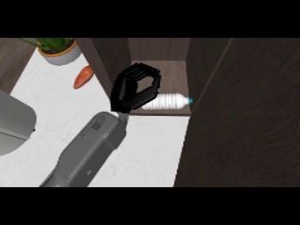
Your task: Pick up the bottled water, place it into the cabinet and close the cabinet
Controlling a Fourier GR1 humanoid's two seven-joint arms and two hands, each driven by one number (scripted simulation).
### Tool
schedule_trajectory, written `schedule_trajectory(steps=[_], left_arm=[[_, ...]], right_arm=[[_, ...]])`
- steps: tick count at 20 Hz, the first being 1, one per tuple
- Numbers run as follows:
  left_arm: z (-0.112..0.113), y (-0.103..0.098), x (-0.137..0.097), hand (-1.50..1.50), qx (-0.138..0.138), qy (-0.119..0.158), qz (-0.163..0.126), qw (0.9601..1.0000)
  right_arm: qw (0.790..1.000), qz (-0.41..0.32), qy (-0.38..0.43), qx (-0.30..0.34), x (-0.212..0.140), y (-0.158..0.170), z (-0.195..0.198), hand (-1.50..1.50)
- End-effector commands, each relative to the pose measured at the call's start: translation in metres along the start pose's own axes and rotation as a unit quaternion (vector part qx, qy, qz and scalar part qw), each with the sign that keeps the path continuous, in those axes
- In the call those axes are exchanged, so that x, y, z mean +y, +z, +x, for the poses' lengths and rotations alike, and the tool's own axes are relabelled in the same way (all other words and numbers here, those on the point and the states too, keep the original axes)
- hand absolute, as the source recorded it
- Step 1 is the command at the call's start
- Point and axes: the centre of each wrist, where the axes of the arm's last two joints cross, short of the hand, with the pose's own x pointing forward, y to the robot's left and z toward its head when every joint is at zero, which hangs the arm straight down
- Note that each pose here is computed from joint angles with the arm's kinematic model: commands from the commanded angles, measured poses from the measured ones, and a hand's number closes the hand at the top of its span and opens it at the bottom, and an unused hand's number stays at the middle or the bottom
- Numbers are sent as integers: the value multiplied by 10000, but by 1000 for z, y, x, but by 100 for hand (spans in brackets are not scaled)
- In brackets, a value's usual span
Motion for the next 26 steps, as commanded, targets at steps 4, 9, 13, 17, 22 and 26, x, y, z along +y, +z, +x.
schedule_trajectory(steps=[4, 9, 13, 17, 22, 26], left_arm=[[6, 66, 11, 150, 162, 72, 22, 9998], [24, 101, 43, 150, 59, -53, 170, 9998], [53, 127, 62, 150, -48, -136, 286, 9995], [51, 149, 78, 150, -100, -156, 329, 9993], [87, 170, 110, 150, -92, -145, 420, 9990], [84, 186, 110, 150, -152, -94, 548, 9983]], right_arm=[[9934, 946, 574, 295, -2, 8, 27, 150], [9883, 1404, 227, 553, 20, 5, 27, 150], [9860, 1530, -436, 508, 41, 6, 32, 150], [9814, 1838, -309, 467, 63, -23, 20, 150], [9753, 2089, -497, 514, 87, -28, 31, 150], [9685, 2410, -411, 482, 112, -54, 23, 150]])
